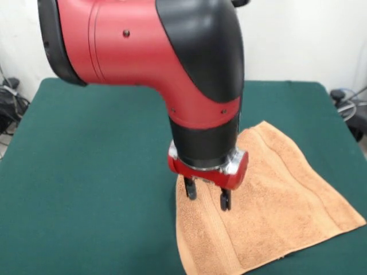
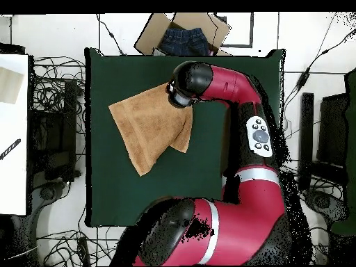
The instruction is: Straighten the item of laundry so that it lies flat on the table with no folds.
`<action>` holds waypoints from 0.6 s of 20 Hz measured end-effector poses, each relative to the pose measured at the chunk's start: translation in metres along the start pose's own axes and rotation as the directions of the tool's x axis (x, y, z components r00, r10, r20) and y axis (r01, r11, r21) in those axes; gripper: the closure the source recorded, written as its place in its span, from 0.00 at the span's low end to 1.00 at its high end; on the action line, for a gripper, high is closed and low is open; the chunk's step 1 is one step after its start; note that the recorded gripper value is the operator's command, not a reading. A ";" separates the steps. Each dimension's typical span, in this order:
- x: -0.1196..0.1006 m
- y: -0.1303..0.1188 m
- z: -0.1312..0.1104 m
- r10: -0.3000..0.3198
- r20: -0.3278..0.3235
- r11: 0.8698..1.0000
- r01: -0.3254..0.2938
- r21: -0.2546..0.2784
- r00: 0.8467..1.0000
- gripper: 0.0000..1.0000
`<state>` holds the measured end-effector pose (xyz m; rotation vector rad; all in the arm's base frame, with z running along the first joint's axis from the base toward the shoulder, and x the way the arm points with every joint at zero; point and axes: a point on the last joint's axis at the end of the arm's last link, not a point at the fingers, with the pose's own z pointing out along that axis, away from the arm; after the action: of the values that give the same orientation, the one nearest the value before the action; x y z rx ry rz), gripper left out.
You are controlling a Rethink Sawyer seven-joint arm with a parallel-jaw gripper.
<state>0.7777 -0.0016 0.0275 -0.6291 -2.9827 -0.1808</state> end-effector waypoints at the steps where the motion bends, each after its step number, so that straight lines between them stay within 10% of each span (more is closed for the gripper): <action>1: -0.001 0.001 0.003 -0.002 0.003 1.000 0.002 0.000 1.000 0.00; 12: 0.031 0.009 -0.001 -0.041 0.067 0.999 0.042 -0.007 0.997 0.00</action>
<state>0.7529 0.0190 0.0332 -0.5858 -3.0624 -0.1782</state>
